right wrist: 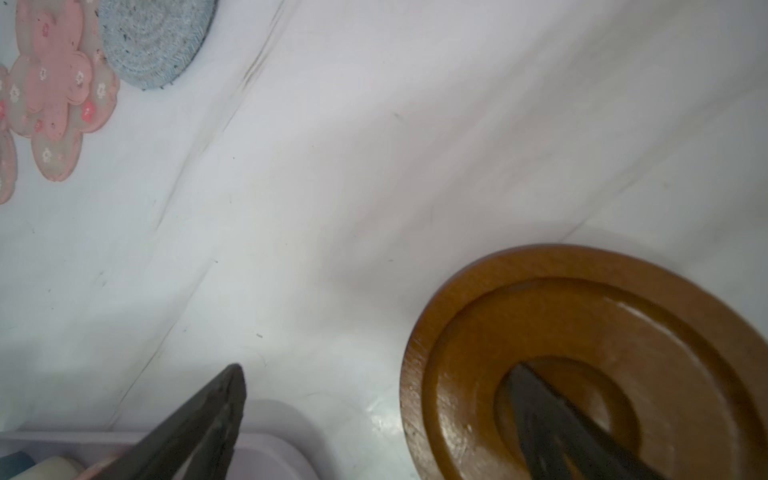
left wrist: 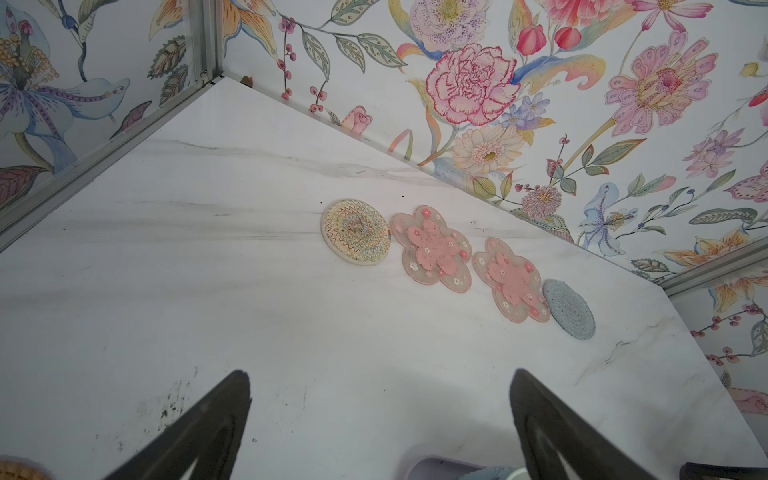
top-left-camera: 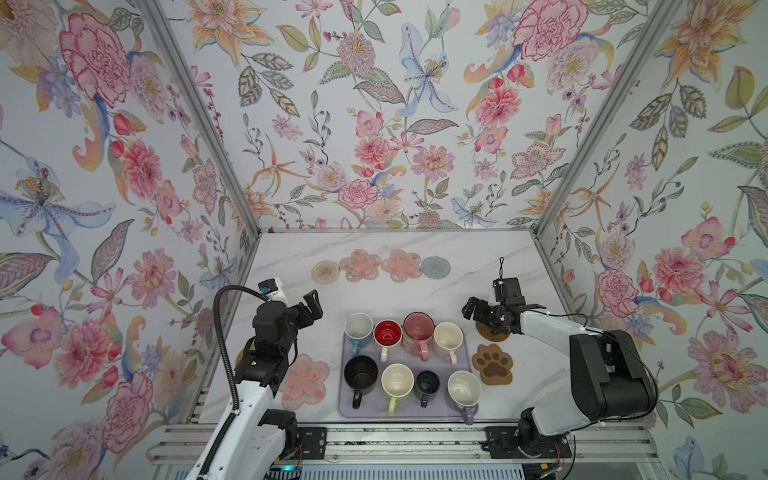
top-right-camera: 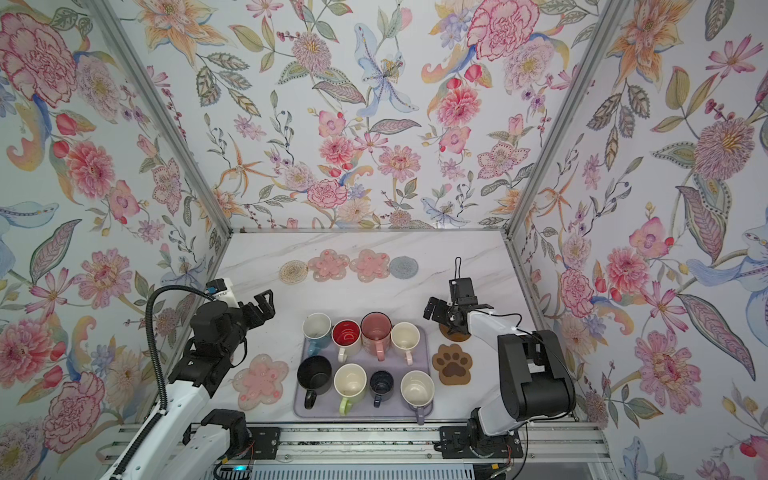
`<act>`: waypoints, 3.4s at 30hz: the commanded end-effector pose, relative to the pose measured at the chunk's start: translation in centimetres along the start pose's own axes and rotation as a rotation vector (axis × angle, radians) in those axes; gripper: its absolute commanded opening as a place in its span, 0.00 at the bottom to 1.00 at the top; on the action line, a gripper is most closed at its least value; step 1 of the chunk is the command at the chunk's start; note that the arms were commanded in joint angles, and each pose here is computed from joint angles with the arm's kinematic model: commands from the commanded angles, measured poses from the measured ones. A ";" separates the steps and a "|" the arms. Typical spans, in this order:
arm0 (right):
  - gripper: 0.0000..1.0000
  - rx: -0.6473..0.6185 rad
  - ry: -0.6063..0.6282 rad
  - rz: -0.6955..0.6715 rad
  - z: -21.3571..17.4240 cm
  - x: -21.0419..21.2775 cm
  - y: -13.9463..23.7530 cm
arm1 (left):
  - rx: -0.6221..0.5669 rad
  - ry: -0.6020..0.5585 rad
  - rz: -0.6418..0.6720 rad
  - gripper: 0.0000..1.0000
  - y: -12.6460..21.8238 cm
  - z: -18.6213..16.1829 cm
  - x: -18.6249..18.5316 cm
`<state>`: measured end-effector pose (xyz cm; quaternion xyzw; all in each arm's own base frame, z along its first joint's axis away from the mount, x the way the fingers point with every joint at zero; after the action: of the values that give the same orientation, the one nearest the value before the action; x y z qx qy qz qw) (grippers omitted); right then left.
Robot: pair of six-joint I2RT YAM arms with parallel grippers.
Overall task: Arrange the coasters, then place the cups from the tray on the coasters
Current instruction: 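Press the right gripper onto the brown wooden coaster and push it farther away, then slide the brown wooden coaster with the right gripper below the pink flower coasters, then raise the right gripper and move it back over the cork paw-print coaster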
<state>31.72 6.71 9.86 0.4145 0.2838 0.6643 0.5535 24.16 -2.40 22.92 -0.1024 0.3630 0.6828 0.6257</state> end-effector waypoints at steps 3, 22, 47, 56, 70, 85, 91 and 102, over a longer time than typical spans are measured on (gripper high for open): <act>0.99 0.005 0.017 0.023 1.5 1.1 -1.7 | -0.004 -0.004 0.028 0.99 0.2 0.2 0.1; 0.99 0.056 0.133 0.167 4.0 9.0 -6.4 | -0.018 -0.014 0.045 0.99 0.5 0.9 -0.1; 0.99 0.104 0.223 0.311 4.0 18.6 -9.8 | -0.042 -0.030 0.052 0.99 1.3 1.4 -0.2; 0.99 0.124 0.266 0.335 3.5 21.5 -10.2 | -0.050 -0.054 0.065 0.99 1.5 1.3 0.1; 0.99 0.140 0.280 0.328 4.0 22.7 -11.0 | -0.059 -0.068 0.066 0.99 1.6 1.5 0.1; 0.99 -0.122 0.335 0.326 9.9 22.4 0.1 | -0.027 -0.064 0.022 0.99 2.0 1.7 -0.7; 0.99 -0.219 0.289 0.236 10.3 17.1 5.1 | -0.006 -0.062 0.019 0.99 2.3 1.9 -1.1; 0.99 -0.237 0.096 -0.031 0.6 4.4 12.4 | 0.068 -0.031 0.043 0.99 2.2 0.6 -0.4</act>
<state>28.29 10.48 22.67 0.2974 0.2186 0.7403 0.5619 22.61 -1.98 24.43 -0.0658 0.3624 0.6960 0.6164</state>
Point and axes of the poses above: each gripper's point midway between its finger pads, its own y axis back along the fingers, its own x axis along the line the jaws close on, z = x × y, the point moved 7 cm from there along y, back along the fingers, and after that the axes turned 15 degrees about y, right-handed, at the moved point
